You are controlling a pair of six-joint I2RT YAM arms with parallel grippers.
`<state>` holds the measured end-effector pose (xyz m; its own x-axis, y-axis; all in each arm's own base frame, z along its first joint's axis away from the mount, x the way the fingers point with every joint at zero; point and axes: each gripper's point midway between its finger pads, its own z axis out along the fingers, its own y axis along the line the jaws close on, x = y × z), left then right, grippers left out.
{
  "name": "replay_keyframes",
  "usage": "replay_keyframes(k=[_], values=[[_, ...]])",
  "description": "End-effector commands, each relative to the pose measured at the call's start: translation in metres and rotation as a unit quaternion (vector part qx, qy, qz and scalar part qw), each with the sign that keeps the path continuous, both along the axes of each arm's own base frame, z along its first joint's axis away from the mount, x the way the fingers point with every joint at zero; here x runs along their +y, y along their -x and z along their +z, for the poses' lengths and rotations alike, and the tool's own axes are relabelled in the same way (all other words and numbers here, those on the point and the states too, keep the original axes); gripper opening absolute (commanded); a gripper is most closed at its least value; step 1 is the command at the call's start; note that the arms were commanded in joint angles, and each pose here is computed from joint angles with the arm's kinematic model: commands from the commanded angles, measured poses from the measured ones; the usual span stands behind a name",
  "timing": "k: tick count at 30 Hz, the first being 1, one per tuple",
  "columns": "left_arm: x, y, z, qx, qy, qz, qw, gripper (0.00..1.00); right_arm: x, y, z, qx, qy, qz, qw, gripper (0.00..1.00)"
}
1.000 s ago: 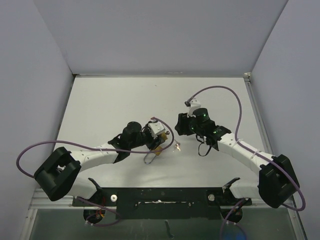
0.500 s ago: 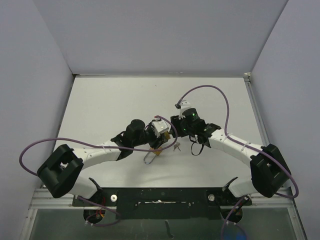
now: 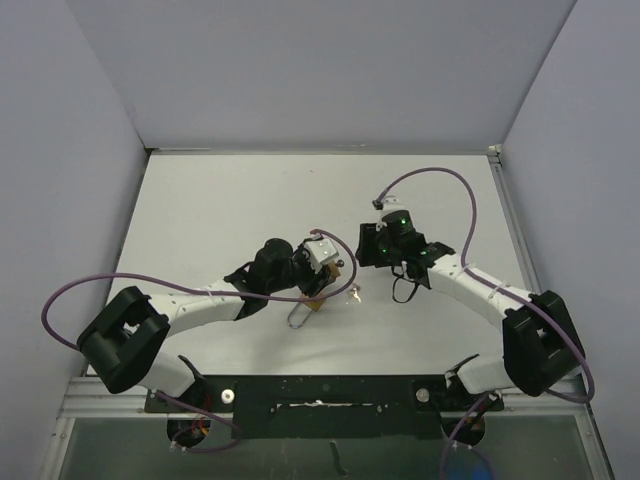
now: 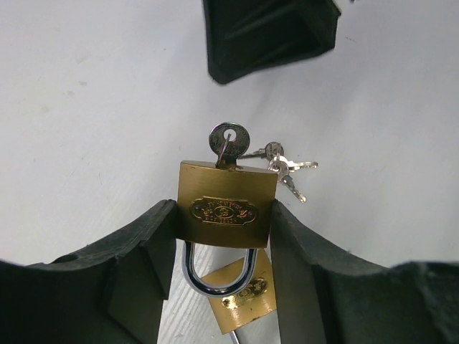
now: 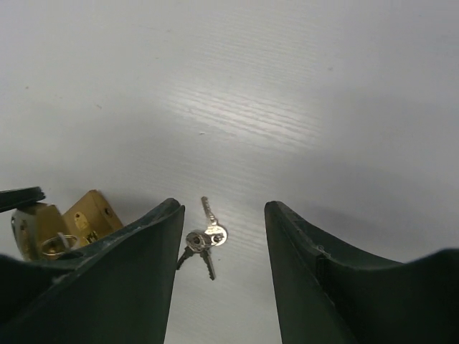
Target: Unlock with the key
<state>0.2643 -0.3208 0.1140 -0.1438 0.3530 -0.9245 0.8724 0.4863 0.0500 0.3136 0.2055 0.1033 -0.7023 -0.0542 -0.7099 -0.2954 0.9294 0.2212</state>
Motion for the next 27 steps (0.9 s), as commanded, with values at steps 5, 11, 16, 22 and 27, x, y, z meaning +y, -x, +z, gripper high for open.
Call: replay_keyframes(k=[5, 11, 16, 22, 27], values=[[-0.016, -0.018, 0.048, -0.025, 0.076, 0.027, 0.996, 0.00, -0.003, -0.001, 0.051, -0.057, -0.156, 0.019, 0.986, 0.46], [-0.023, -0.019, 0.050, -0.001, 0.087, 0.031, 0.996, 0.00, 0.026, 0.016, 0.075, -0.065, -0.259, 0.081, 0.960, 0.42], [-0.028, -0.020, 0.052, 0.016, 0.093, 0.031, 0.995, 0.00, 0.037, 0.023, 0.071, -0.045, -0.305, 0.096, 0.947, 0.37], [-0.028, -0.017, 0.056, 0.012, 0.102, 0.025, 0.994, 0.00, 0.045, 0.024, 0.069, -0.032, -0.324, 0.105, 0.940, 0.32], [-0.029, -0.015, 0.056, 0.013, 0.105, 0.019, 0.994, 0.00, 0.046, 0.020, 0.068, -0.029, -0.332, 0.100, 0.937, 0.32]])
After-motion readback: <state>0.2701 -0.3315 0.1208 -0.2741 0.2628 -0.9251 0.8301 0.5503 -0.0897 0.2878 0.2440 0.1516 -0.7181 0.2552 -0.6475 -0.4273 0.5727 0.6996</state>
